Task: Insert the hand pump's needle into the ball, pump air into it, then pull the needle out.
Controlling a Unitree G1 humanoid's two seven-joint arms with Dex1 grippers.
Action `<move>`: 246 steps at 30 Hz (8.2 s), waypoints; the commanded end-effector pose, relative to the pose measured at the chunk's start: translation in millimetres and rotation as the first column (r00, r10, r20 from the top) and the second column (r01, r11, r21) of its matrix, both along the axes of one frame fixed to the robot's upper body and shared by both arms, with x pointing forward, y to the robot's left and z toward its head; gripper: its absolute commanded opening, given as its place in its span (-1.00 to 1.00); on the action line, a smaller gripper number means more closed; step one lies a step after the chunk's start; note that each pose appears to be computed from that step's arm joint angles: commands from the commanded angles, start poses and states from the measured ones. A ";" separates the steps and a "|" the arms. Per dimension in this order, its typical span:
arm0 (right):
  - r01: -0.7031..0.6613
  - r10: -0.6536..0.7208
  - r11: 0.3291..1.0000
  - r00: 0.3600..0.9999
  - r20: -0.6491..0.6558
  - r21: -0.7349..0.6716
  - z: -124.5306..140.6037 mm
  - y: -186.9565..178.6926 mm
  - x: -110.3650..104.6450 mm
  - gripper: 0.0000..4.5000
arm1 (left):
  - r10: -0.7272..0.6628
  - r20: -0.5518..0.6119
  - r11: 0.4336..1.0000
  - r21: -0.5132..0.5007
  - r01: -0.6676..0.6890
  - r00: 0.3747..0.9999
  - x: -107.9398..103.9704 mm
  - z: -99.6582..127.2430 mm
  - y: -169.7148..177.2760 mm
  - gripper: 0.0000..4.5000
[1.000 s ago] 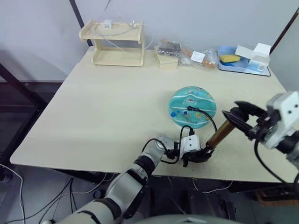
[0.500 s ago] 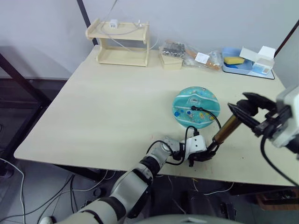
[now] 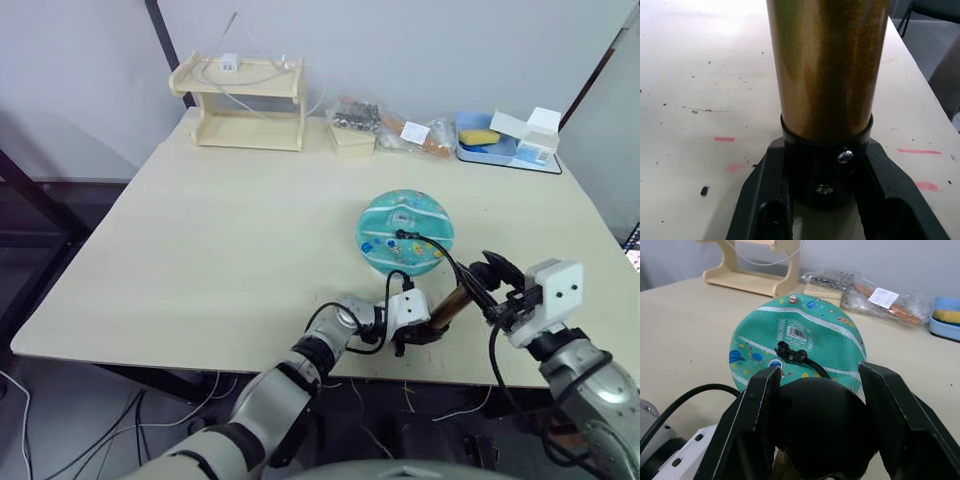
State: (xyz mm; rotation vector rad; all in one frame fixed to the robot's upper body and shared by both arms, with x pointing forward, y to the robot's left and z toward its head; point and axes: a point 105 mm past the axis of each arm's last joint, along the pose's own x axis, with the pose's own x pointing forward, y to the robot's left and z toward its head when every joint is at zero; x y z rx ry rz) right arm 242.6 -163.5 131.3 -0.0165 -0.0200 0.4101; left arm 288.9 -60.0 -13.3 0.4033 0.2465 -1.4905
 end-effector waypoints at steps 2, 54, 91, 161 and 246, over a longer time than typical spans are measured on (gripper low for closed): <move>-0.091 0.103 0.993 0.980 -0.168 0.075 -29.6 15.5 -7.6 -0.13 | 0.030 -0.052 0.995 0.092 -0.025 0.998 -5.2 -22.9 13.1 -0.52; -0.159 0.186 0.977 0.963 0.193 -0.143 136.9 -4.2 -23.3 -0.13 | 0.025 -0.070 0.993 0.119 -0.016 0.997 -6.8 -29.0 21.8 -0.52; -0.174 0.180 0.981 0.981 0.068 -0.089 57.1 5.4 -7.8 -0.13 | 0.026 -0.081 0.991 0.133 -0.015 0.996 -11.1 -34.6 23.8 -0.52; -0.261 0.231 0.945 0.960 -0.160 -0.197 49.4 -6.3 -13.3 -0.14 | -0.016 -0.076 0.991 0.131 0.026 0.997 -10.8 -29.5 20.3 -0.52; -0.195 0.209 0.935 0.978 0.016 -0.296 158.7 -29.6 -35.9 -0.14 | -0.037 -0.091 0.990 0.133 0.049 0.995 -18.6 -34.0 15.0 -0.52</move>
